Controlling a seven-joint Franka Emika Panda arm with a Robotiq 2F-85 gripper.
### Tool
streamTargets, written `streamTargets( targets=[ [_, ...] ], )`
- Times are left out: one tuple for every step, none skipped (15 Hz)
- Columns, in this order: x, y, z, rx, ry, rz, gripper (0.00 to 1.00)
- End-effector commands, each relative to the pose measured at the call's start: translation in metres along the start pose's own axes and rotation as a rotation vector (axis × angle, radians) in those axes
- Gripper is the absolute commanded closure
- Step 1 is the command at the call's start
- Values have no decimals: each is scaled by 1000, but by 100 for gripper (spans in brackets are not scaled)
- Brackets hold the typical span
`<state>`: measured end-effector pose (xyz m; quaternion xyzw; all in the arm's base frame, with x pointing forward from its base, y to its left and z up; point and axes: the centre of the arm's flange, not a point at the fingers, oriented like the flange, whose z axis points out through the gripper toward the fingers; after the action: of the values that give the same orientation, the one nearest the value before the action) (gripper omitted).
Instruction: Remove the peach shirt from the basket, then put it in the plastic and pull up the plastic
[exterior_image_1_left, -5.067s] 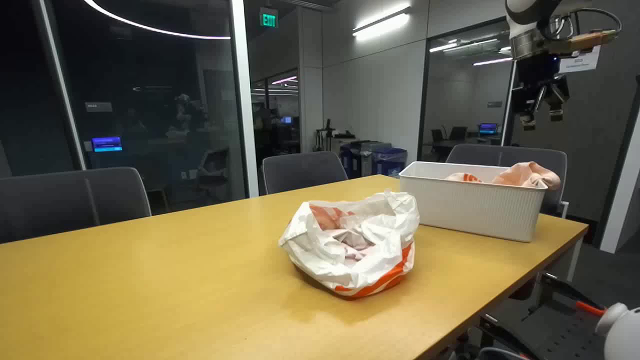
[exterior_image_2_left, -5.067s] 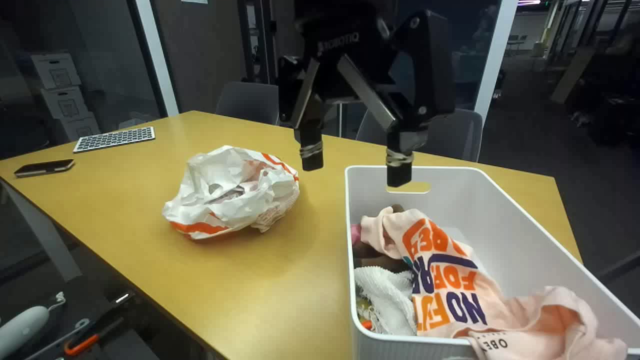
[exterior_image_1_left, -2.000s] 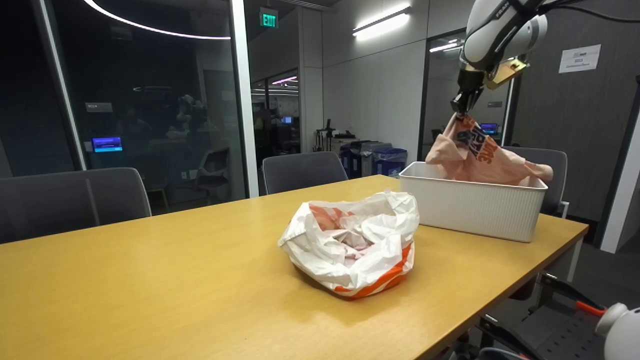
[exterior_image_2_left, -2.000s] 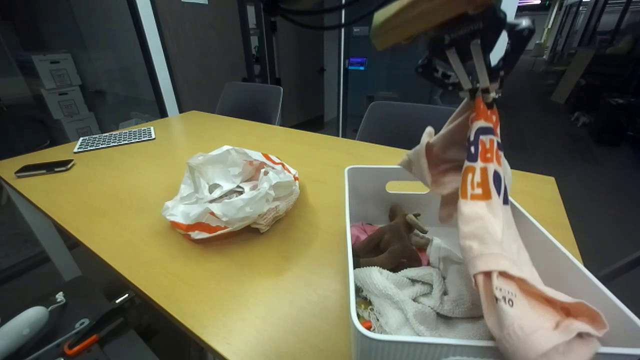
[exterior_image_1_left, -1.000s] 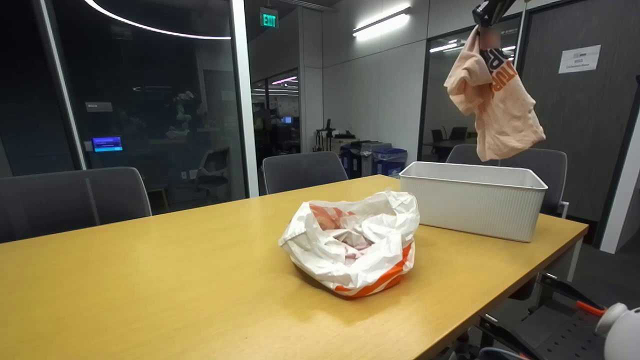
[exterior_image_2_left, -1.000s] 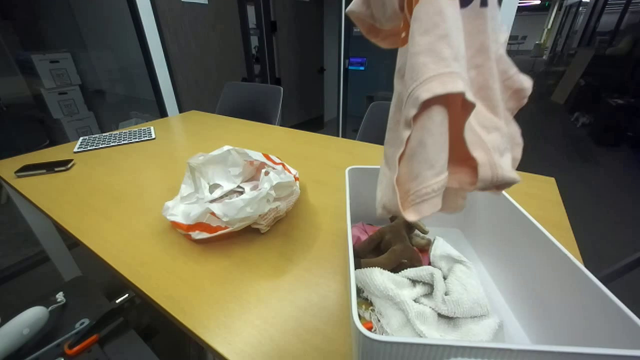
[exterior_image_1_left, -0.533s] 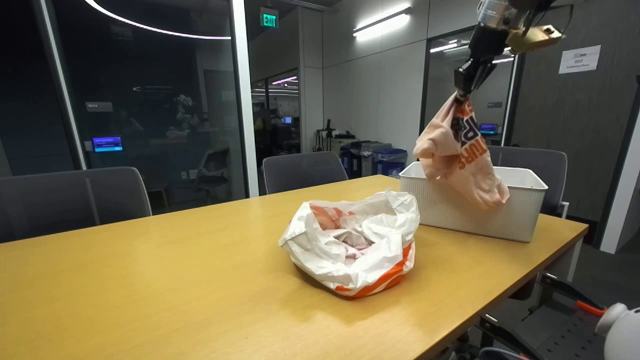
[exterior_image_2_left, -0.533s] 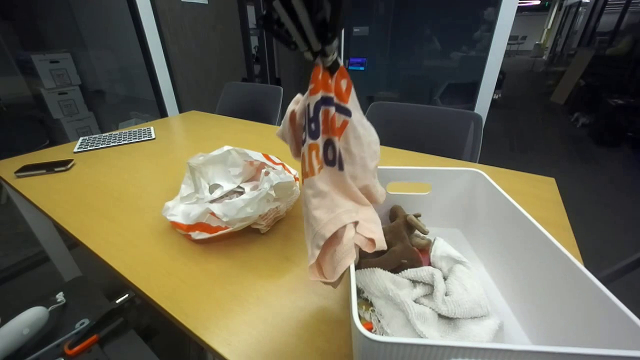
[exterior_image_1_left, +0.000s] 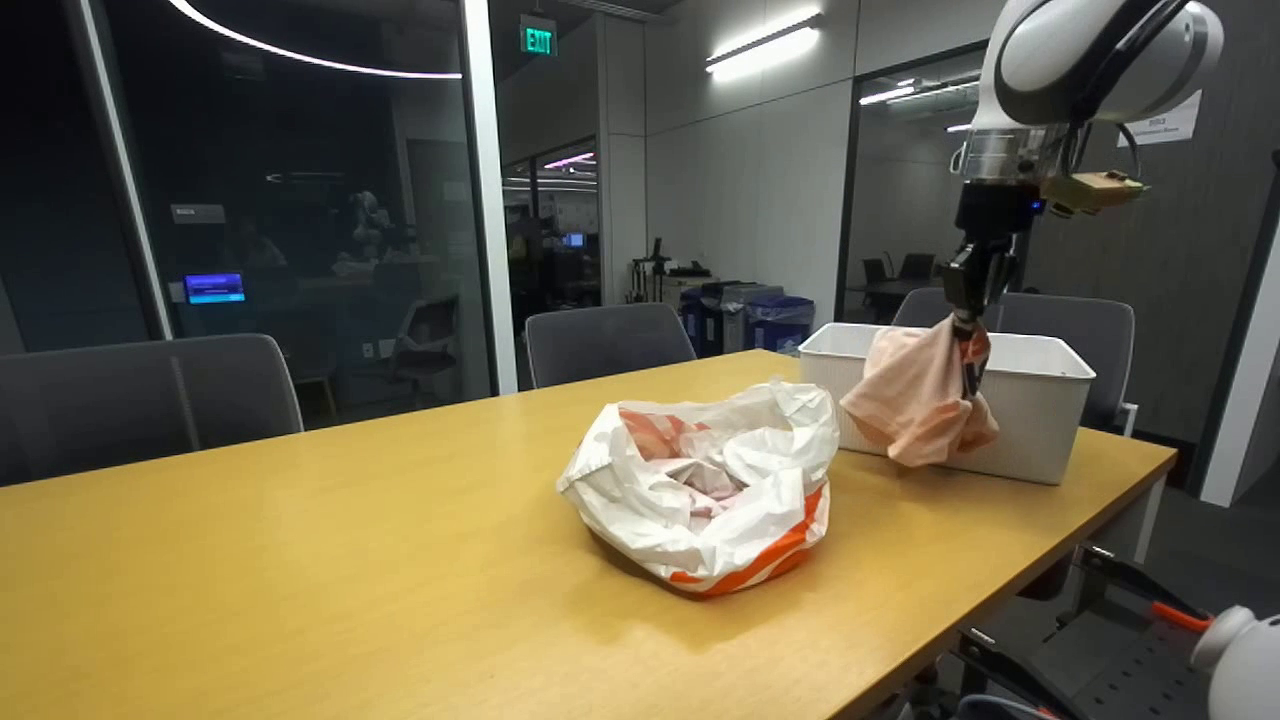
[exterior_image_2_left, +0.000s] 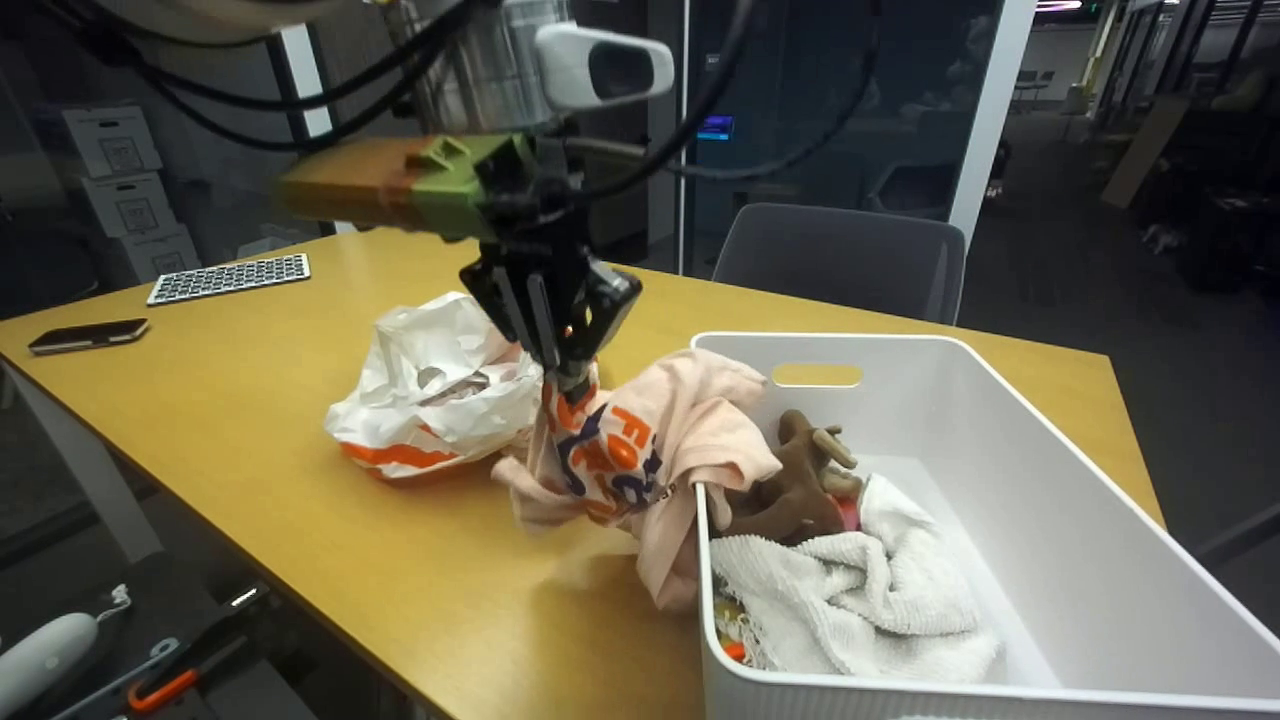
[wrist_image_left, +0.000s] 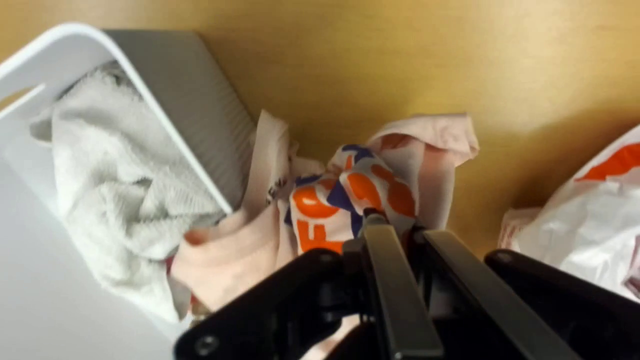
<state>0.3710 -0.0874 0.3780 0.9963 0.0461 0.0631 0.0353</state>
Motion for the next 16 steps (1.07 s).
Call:
streamTargets(
  targets=[
    [0, 7, 28, 100, -134, -1, 98],
    [-2, 5, 23, 176, -157, -16, 98],
    [-3, 3, 19, 230, -172, -22, 98],
    [-4, 0, 7, 292, -176, -39, 97],
    [-4, -2, 0, 352, -186, -56, 97],
    [-3, -4, -5, 393, -174, -75, 98],
    [0, -4, -4, 412, -187, -75, 99],
    [3, -1, 3, 397, -194, -71, 100],
    [5, 2, 11, 380, -213, -58, 100],
    [6, 4, 20, 387, -233, -50, 100],
    [7, 4, 30, 397, -249, -51, 100],
    [8, 4, 40, 399, -262, -52, 100],
    [10, 4, 50, 408, -279, -56, 100],
    [12, 3, 59, 416, -298, -66, 100],
    [13, 2, 66, 442, -328, -76, 100],
    [12, 2, 71, 489, -364, -86, 100]
  ],
)
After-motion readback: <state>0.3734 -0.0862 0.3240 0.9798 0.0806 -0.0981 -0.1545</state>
